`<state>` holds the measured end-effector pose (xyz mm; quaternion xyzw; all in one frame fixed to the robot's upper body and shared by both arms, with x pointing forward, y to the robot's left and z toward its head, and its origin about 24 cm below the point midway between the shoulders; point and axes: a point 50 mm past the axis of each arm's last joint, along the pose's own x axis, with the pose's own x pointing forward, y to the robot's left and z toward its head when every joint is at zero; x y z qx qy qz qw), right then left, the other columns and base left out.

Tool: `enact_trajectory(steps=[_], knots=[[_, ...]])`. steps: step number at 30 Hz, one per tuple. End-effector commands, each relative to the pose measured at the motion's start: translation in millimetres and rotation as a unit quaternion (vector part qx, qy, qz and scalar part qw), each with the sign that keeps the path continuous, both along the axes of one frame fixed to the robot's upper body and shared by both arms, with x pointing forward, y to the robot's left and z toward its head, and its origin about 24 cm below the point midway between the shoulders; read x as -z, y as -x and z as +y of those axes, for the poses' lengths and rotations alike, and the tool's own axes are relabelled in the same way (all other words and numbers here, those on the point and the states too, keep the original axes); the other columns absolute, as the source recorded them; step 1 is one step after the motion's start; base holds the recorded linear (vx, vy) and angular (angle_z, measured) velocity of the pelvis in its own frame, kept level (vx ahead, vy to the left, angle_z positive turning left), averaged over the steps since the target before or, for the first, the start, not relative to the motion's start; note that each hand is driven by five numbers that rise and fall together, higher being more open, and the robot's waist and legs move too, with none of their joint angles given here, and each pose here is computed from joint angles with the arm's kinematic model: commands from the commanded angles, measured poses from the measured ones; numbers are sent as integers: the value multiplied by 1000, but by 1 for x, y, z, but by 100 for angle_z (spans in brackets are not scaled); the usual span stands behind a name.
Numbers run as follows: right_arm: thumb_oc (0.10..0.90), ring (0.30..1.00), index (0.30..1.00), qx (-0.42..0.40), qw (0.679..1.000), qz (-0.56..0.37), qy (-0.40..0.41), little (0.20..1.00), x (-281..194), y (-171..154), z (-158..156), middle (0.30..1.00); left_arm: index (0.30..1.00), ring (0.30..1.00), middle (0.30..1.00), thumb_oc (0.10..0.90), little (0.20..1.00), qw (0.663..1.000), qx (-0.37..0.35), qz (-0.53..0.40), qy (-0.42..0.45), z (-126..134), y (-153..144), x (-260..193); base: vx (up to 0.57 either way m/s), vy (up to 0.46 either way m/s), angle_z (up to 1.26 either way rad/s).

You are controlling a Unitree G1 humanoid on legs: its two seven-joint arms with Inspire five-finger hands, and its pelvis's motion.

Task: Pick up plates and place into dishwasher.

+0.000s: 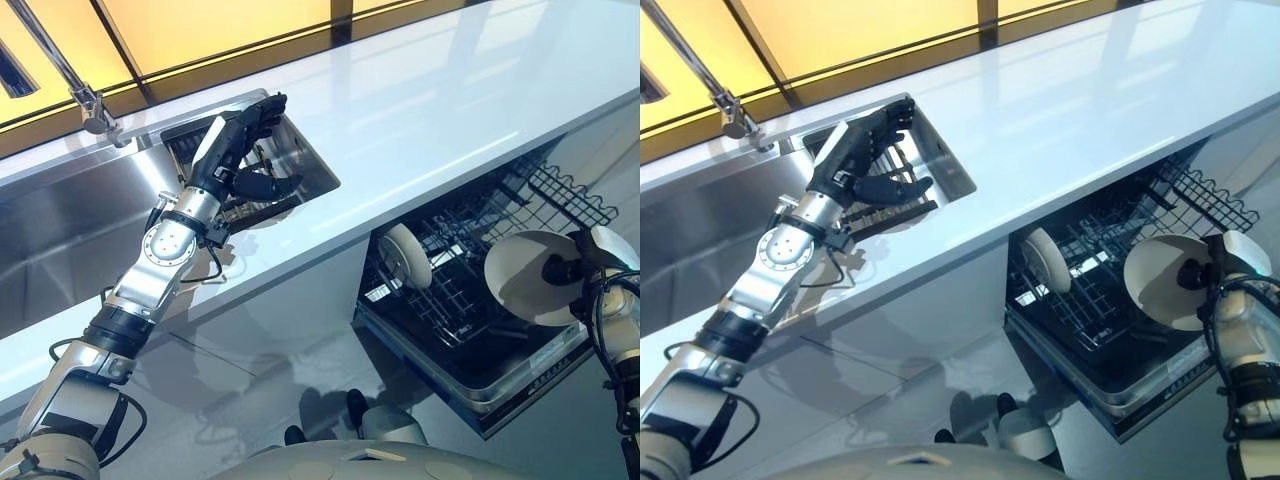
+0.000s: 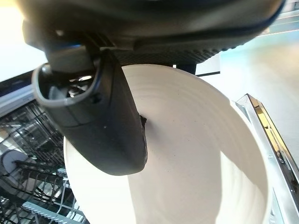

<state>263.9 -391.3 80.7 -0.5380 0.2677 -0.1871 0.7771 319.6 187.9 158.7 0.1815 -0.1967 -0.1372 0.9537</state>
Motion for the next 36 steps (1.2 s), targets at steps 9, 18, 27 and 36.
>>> enact_trajectory(steps=[9, 18, 27, 36], knots=[[100, 300, 300, -26, 996, -13, 88, 200, -33, -40, 17, 300, 900, 900, 900, 800, 900, 993, 52, -104, 18, -24, 6, -49, 8, -1, 5], [100, 300, 300, -70, 976, 95, 181, 200, -22, -58, 45, 300, 900, 900, 900, 800, 900, 993, 52, -99, 28, -28, 7, -44, -2, 9, 2], [100, 300, 300, -58, 955, 210, 203, 200, 18, -58, 58, 300, 900, 900, 900, 800, 900, 993, 56, -98, 42, -36, 9, -45, 9, 26, 6], [100, 300, 300, -53, 945, 254, 197, 200, 36, -57, 70, 300, 900, 900, 900, 800, 900, 992, 73, -93, 47, -44, 10, -45, -1, 7, 2]])
